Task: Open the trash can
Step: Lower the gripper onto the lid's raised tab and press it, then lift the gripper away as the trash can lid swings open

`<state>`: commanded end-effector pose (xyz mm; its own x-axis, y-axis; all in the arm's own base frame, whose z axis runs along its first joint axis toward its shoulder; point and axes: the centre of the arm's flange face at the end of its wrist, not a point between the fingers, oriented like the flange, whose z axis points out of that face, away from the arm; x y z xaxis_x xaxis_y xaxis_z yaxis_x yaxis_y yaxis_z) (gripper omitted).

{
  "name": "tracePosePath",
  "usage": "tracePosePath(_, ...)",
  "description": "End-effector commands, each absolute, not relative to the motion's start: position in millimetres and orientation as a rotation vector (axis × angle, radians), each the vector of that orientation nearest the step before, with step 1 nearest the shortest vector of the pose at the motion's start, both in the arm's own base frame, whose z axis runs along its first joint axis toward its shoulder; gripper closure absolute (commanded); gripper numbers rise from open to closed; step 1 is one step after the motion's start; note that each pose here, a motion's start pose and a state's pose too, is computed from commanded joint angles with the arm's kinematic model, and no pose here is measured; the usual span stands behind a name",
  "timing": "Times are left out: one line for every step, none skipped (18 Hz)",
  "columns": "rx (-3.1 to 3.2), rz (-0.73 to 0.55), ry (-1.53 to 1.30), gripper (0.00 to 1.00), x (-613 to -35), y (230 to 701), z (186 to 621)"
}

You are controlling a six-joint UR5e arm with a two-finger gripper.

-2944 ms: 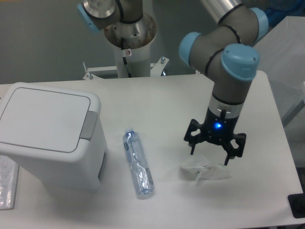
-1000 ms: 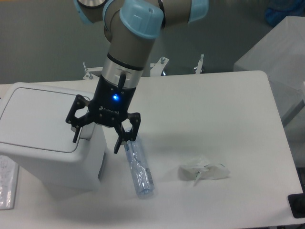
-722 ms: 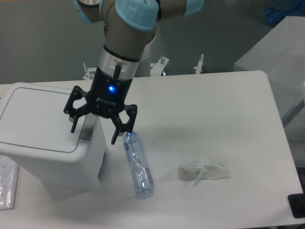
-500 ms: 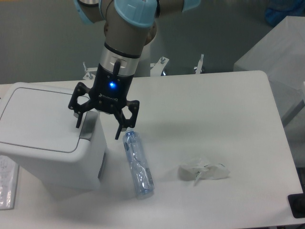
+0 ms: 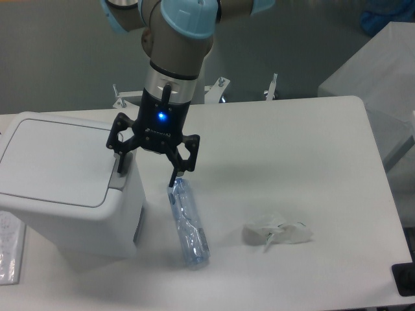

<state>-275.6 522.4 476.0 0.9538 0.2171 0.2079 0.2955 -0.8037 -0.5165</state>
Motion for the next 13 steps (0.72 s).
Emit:
tracePosePath(-2.537, -0.186, -0.360, 0.00, -274.8, 522.9, 476.0)
tracePosePath(-2.537, -0.188, -0.363, 0.00, -274.7, 522.8, 475.8)
tracePosePath(-2.538, -0.189, -0.361, 0.00, -273.9, 523.2, 475.2)
tracePosePath(-2.537, -0.188, -0.363, 0.00, -274.6, 522.8, 475.2)
tracePosePath(-2.538, -0.189, -0.361, 0.00, -273.5, 522.8, 475.9)
tracePosePath(-2.539, -0.190, -0.362, 0.00, -273.8, 523.1, 475.0)
tracePosePath(-2.539, -0.190, -0.362, 0.00, -273.8, 523.1, 475.0)
tracePosePath(-2.538, -0.189, -0.361, 0.00, -273.8, 523.2, 475.2)
tracePosePath(-2.540, -0.191, -0.362, 0.00, -274.5, 523.8, 473.5)
tracePosePath(-2.542, -0.194, -0.363, 0.00, -275.2, 524.5, 471.7)
tracePosePath(-2.543, -0.193, -0.362, 0.00, -274.5, 524.9, 471.7)
tracePosePath(-2.542, -0.194, -0.362, 0.00, -274.4, 524.9, 471.7)
tracePosePath(-2.542, -0.194, -0.362, 0.00, -274.4, 524.9, 471.7)
